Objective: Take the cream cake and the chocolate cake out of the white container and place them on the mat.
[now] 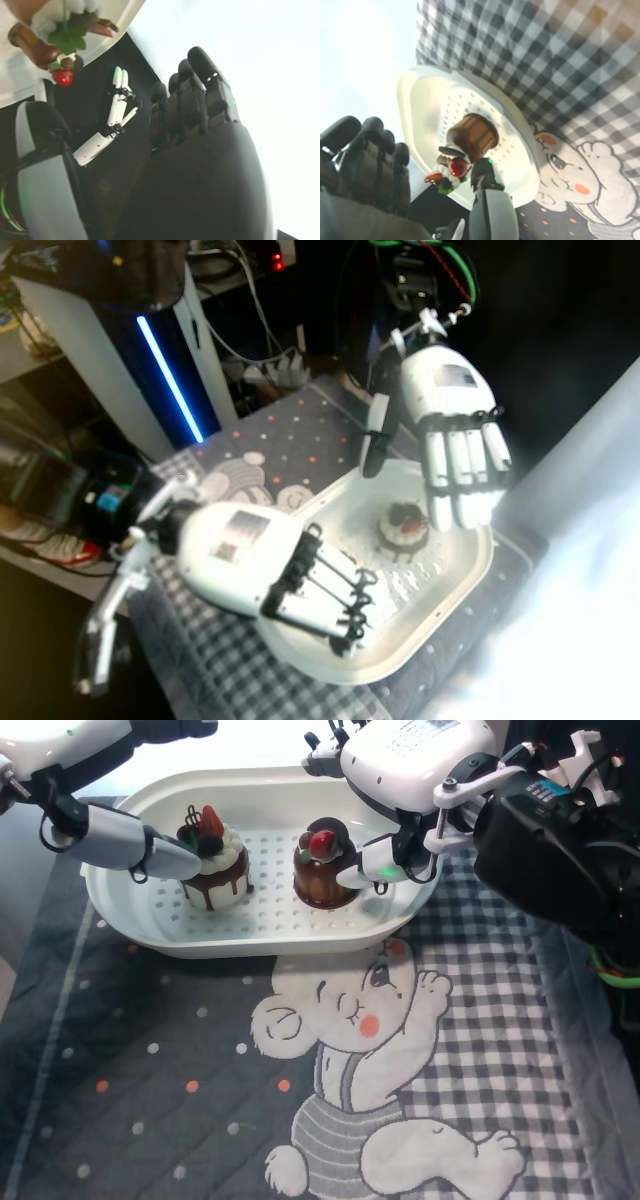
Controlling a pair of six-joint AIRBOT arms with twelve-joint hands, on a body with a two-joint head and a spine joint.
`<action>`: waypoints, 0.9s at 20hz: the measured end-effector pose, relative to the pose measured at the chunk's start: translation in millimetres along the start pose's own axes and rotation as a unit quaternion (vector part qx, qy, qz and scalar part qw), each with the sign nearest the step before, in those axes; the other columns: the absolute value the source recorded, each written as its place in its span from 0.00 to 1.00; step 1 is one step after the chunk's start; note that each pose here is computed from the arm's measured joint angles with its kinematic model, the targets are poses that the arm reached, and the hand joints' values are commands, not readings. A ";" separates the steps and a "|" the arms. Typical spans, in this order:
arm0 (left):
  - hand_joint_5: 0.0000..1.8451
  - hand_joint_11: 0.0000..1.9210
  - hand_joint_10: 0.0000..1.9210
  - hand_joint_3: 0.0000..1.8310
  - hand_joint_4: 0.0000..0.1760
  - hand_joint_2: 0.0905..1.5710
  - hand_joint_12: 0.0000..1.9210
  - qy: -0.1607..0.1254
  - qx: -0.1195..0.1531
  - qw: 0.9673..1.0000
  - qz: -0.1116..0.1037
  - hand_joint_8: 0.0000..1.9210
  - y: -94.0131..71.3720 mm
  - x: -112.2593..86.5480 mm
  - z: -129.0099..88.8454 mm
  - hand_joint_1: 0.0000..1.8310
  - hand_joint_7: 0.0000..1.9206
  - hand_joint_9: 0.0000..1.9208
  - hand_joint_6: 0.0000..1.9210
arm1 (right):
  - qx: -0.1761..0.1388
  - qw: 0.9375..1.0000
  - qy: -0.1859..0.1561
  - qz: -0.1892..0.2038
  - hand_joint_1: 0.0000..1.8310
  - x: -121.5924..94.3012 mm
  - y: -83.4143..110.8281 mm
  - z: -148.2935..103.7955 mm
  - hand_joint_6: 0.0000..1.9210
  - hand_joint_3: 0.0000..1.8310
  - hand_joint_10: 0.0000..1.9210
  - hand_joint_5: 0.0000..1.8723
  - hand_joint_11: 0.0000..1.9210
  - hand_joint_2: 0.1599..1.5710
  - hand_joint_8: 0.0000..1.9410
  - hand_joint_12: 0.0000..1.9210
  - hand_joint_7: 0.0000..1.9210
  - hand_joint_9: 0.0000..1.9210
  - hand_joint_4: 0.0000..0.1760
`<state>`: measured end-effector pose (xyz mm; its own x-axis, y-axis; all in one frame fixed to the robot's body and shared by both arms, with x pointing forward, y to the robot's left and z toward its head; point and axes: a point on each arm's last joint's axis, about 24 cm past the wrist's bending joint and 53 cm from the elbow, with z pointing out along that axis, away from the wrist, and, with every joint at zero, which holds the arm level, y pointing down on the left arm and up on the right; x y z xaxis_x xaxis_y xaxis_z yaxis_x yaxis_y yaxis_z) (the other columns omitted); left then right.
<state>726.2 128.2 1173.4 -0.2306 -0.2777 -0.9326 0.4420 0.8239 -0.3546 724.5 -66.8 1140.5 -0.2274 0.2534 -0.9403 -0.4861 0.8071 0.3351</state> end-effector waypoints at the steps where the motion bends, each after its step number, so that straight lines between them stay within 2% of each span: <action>1: 0.15 0.00 0.02 0.00 0.00 0.52 0.68 0.003 -0.003 1.000 0.000 0.00 2.2 1.7 1.4 0.48 0.13 0.17 0.00 | 0.000 1.000 0.001 0.001 0.49 0.9 0.3 0.4 0.00 0.00 0.01 0.20 0.00 0.46 0.00 0.66 0.21 0.23 0.00; 6: 0.15 0.00 0.02 0.00 0.00 0.52 0.69 0.029 -0.006 1.000 -0.006 0.01 2.1 19.1 10.1 0.49 0.14 0.19 0.00 | -0.008 1.000 0.009 0.008 0.47 12.0 11.3 7.2 0.00 0.00 0.01 0.21 0.02 0.45 0.00 0.63 0.22 0.24 0.00; 9: 0.16 0.00 0.02 0.00 0.00 0.51 0.68 0.041 -0.015 0.999 -0.010 0.01 9.6 25.0 13.7 0.50 0.15 0.19 0.00 | 0.004 1.000 0.019 0.018 0.47 18.4 2.7 12.8 0.00 0.00 0.01 0.21 0.04 0.45 0.00 0.62 0.22 0.25 0.00; 12: 0.17 0.00 0.02 0.00 0.00 0.52 0.63 0.046 -0.016 0.999 -0.012 0.00 8.8 30.2 17.5 0.51 0.16 0.19 0.00 | 0.010 0.999 0.028 0.022 0.48 24.3 -1.1 16.3 0.01 0.00 0.01 0.23 0.05 0.46 0.00 0.63 0.23 0.26 0.00; 14: 0.17 0.00 0.02 0.00 0.00 0.52 0.68 0.055 -0.017 0.998 -0.016 0.00 8.0 37.6 20.3 0.52 0.16 0.20 0.00 | 0.010 0.999 0.038 0.025 0.48 31.4 0.4 19.1 0.01 0.00 0.01 0.25 0.05 0.46 0.00 0.63 0.23 0.26 0.00; 18: 0.17 0.00 0.02 0.00 0.00 0.52 0.68 0.074 -0.030 0.997 -0.020 0.00 19.0 50.3 21.2 0.52 0.16 0.20 0.00 | 0.011 0.998 0.048 0.028 0.48 37.3 0.4 20.5 0.01 0.00 0.01 0.28 0.05 0.47 0.00 0.67 0.25 0.28 0.00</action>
<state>741.4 119.5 1118.3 -0.3739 -0.2394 -0.8960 0.3776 0.8431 -0.3829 733.2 -46.0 1104.3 -0.3340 0.2461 -0.9099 -0.4522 0.8051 0.3838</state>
